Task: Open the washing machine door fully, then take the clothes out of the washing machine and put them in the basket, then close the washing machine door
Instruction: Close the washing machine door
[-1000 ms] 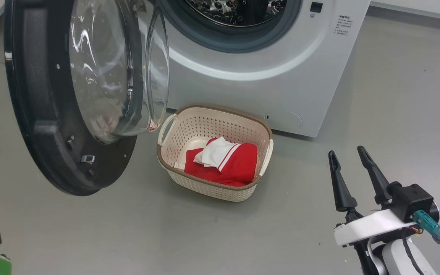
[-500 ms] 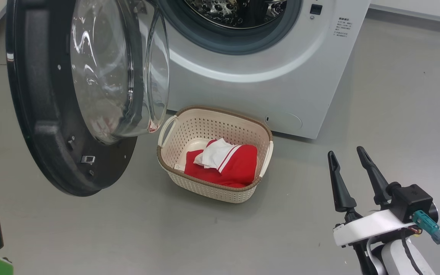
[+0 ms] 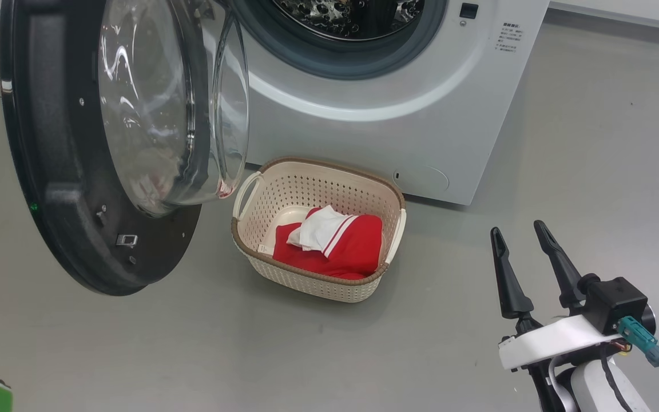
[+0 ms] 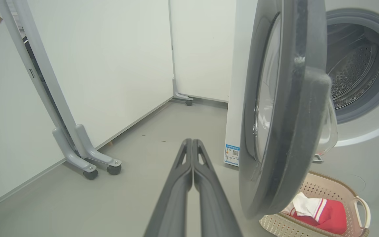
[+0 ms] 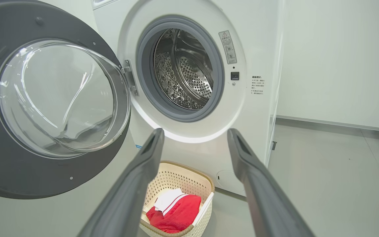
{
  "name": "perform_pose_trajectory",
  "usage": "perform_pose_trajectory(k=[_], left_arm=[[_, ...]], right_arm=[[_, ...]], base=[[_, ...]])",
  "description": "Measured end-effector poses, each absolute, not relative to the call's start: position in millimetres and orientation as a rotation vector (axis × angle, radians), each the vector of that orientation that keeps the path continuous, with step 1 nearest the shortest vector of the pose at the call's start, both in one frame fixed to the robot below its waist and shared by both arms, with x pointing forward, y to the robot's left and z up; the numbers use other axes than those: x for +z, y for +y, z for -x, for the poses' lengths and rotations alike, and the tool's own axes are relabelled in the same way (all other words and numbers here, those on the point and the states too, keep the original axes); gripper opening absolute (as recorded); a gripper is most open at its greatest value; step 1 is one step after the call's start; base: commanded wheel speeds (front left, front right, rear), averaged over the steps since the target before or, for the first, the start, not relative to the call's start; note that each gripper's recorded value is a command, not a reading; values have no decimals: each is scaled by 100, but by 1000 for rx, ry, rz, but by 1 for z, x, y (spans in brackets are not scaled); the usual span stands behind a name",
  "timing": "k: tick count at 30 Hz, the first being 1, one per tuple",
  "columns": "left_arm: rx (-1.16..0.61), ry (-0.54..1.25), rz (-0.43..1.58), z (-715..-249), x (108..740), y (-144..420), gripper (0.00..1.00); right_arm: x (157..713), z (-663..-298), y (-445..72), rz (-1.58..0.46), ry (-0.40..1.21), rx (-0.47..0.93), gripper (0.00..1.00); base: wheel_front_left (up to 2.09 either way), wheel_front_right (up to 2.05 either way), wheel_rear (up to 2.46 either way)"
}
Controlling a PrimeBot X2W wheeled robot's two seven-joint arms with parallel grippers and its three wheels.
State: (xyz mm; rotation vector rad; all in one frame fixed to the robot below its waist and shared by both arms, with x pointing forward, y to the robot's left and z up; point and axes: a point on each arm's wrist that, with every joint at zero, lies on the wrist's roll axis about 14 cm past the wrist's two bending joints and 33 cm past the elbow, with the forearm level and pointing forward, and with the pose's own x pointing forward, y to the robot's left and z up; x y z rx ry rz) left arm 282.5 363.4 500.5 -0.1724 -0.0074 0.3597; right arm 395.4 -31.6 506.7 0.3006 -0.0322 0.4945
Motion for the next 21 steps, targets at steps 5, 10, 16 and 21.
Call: perform_pose_trajectory(k=[5,10,16,21], left_arm=[[382,-8,345,-294,498,365,0],[404,-35,575,-304,498,365,0],[368,-126,948,-330,514,362,0],[276,-87,1208,-355,515,334,0]], right_arm=[[507,-394,-33,-299,-33,492,100],[507,-394,-34,-298,-34,489,100],[504,-391,-31,-302,-24,498,100],[501,-390,-34,-298,-15,489,100]], base=[[0,0,0],[0,0,0],[0,0,0],[0,0,0]])
